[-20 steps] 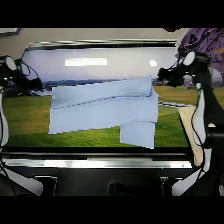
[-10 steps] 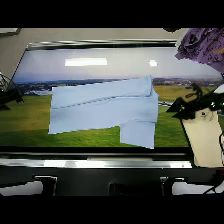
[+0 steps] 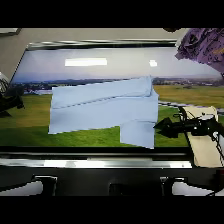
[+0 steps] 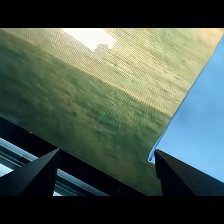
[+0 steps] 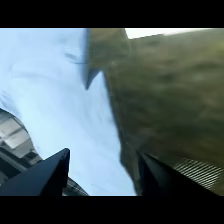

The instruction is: Fold the clothes and pants, and hang the long-sleeved shirts on hangers.

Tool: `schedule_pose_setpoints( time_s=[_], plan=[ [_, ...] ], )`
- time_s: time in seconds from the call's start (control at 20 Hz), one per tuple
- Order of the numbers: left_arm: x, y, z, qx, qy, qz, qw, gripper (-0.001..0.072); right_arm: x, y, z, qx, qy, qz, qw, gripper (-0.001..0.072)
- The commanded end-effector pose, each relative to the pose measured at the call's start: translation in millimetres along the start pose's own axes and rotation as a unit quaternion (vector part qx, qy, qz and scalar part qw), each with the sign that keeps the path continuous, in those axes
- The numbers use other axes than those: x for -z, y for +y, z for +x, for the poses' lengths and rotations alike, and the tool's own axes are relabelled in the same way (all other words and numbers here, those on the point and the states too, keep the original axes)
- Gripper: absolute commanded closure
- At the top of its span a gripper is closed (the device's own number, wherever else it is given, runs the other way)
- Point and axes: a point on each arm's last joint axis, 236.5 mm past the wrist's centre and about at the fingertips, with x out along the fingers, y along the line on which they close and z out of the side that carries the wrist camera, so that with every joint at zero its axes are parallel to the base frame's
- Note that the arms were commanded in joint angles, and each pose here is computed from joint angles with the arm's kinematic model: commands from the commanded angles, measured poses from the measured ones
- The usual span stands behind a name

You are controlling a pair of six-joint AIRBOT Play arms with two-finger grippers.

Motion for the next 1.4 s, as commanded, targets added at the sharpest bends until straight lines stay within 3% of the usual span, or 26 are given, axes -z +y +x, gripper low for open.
schedule_pose_setpoints(
  time_s=[0.0,0.2,0.25,0.3,0.4,0.5,0.65,0.8,1.1,1.35],
  plan=[
    [1,1,1,-0.001,0.002,-0.001,1.000,0.0037,9,-8,15,-0.011,-0.009,0.016,1.000,0.0247],
    [0,0,1,0.000,0.000,-0.001,1.000,0.0037,24,0,37,-0.015,0.006,0.006,1.000,0.0341],
    [3,-2,0,0.006,0.006,-0.014,1.000,0.0038,24,5,43,-0.012,0.008,-0.003,1.000,0.0534],
    [5,-4,0,0.009,0.010,-0.021,1.000,0.0038,23,8,45,-0.010,0.005,-0.009,1.000,0.0681],
    [4,5,1,0.008,0.007,-0.024,1.000,0.0038,14,15,38,-0.009,-0.016,-0.015,1.000,0.0684],
    [8,26,13,0.027,0.002,-0.078,0.997,0.0037,7,25,23,0.004,-0.037,-0.031,0.999,0.0684],
    [42,7,50,0.193,0.049,-0.140,0.970,0.0038,3,48,1,-0.001,-0.067,-0.059,0.996,0.0683],
    [76,-15,79,0.298,0.086,-0.155,0.938,0.0041,10,65,-13,-0.008,-0.079,-0.076,0.994,0.0683],
    [120,-50,122,0.330,0.130,-0.126,0.926,0.0041,16,77,-19,-0.020,-0.079,-0.064,0.995,0.0683],
    [116,-67,127,0.328,0.119,-0.102,0.931,0.0042,18,81,-19,-0.029,-0.077,-0.062,0.995,0.0683]
  ],
)
